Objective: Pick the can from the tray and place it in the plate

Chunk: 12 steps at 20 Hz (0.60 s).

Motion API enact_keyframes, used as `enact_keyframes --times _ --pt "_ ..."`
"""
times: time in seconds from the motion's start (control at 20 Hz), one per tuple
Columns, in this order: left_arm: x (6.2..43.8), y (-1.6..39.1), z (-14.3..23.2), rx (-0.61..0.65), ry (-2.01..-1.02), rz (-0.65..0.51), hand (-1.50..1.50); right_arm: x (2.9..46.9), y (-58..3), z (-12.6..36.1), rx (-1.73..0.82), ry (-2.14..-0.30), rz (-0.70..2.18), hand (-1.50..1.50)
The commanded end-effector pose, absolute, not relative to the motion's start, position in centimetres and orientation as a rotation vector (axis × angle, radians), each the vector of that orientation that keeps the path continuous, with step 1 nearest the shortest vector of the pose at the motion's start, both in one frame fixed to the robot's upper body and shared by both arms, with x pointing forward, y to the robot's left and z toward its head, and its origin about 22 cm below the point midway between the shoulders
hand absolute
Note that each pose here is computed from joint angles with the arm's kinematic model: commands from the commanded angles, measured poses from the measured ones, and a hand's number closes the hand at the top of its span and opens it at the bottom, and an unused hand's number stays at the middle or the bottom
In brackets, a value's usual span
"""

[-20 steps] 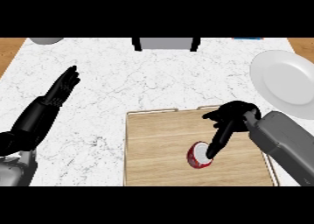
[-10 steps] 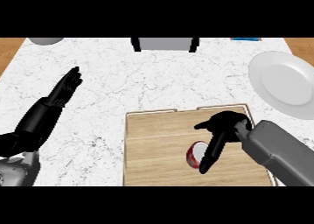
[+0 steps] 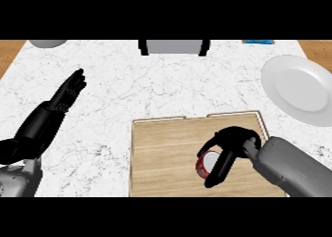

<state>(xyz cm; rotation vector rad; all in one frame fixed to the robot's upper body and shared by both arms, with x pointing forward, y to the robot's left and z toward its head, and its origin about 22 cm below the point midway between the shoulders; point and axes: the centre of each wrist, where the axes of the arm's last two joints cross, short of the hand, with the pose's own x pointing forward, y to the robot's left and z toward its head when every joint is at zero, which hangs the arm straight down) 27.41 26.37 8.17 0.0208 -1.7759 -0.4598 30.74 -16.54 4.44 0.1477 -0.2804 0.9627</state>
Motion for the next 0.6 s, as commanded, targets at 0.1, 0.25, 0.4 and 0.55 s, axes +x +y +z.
enact_keyframes --times 0.1,0.25,0.4,0.55 --pt "27.9 26.9 8.3 0.013 -1.781 -0.458 0.0 29.4 -14.4 1.9 0.149 -0.2 1.052 1.5" --pt "27.7 25.9 7.9 0.034 -1.766 -0.429 0.0 27.4 -16.6 3.2 0.059 -0.386 1.231 1.5" --pt "27.2 26.7 6.8 0.027 -1.733 -0.423 0.0 26.3 -16.1 6.9 -0.08 -0.638 1.576 1.5" --pt "27.1 27.3 6.3 0.045 -1.7 -0.425 0.0 25.4 -14.7 9.8 -0.192 -0.837 1.762 1.5"
